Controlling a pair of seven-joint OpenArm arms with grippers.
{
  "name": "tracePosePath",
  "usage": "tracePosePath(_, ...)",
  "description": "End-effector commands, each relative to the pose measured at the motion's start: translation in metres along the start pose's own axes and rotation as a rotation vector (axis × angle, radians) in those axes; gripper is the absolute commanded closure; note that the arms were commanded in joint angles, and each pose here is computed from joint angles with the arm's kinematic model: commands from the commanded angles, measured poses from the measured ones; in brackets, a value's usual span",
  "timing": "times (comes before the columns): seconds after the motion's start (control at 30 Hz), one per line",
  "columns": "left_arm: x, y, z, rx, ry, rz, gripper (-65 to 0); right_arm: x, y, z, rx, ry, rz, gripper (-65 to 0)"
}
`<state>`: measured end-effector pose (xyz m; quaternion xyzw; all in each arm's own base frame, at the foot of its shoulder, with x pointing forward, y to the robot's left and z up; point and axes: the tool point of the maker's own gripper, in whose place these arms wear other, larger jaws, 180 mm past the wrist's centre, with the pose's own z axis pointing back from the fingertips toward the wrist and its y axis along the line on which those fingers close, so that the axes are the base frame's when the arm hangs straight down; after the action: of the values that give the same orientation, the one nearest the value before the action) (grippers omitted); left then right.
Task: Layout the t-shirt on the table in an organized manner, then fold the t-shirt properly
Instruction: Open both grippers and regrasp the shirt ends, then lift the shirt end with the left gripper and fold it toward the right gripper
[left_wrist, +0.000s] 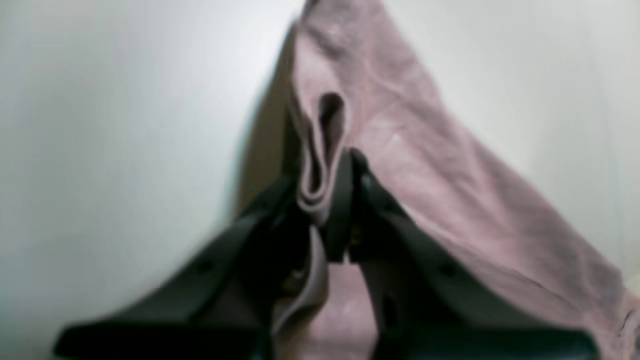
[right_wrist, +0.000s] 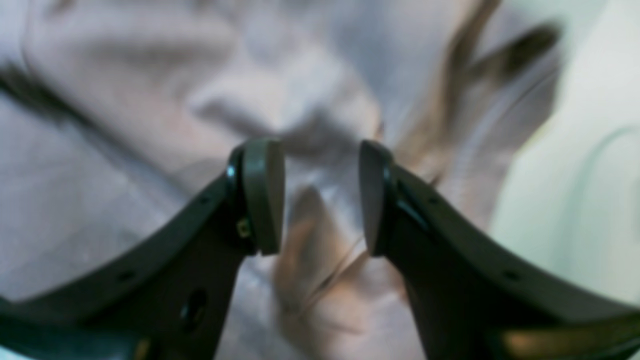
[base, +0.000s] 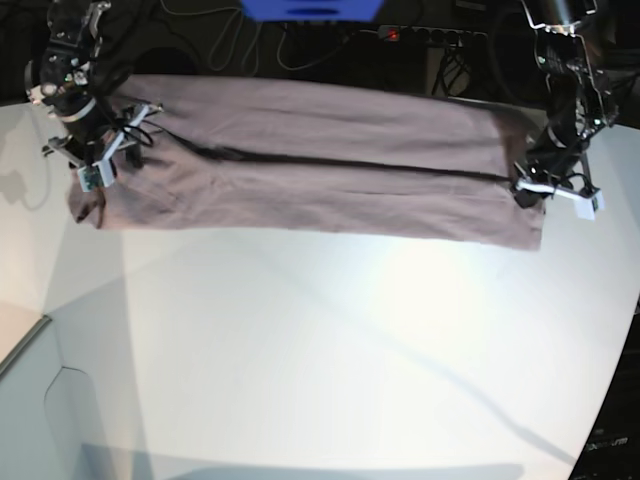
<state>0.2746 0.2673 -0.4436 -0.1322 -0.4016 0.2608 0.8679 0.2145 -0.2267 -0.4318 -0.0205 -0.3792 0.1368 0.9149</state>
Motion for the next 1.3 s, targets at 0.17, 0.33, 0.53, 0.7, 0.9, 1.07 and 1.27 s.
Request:
tracePosePath(0.17,0.049,-0.005,0.011,-0.019,-0.136,-0.015,0.0,0.024,0.005,0.011,-0.008,-0.076,0.011,-25.3)
tracePosePath(0.33,0.050,-0.005,0.011,-0.019,-0.137,-0.016,0.0,0.022,0.014,0.008,0.008,-0.077,-0.010,-25.3)
tracePosePath(0.53,0.065,-0.018,0.020,-0.042,-0.182,-0.051,0.0,0.014,0.031,-0.004,0.042,-0.061,-0.073,-25.3)
tracePosePath(0.7,0.078,-0.056,0.040,-0.109,-0.224,-0.098,0.0,0.002,0.030,-0.023,0.066,-0.024,-0.112,-25.3)
tracePosePath(0.9,0.070,-0.106,0.058,-0.196,-0.228,-0.096,0.0,0.000,0.028,-0.030,0.073,-0.016,-0.119,-25.3)
tracePosePath(1.07,0.040,-0.146,0.057,-0.283,-0.163,-0.088,0.0,0.001,0.029,-0.031,0.077,-0.016,-0.116,-25.3)
tracePosePath(1.27,-0.003,-0.190,0.046,-0.391,-0.041,-0.121,0.0,0.001,0.029,-0.031,0.077,-0.016,-0.116,-25.3)
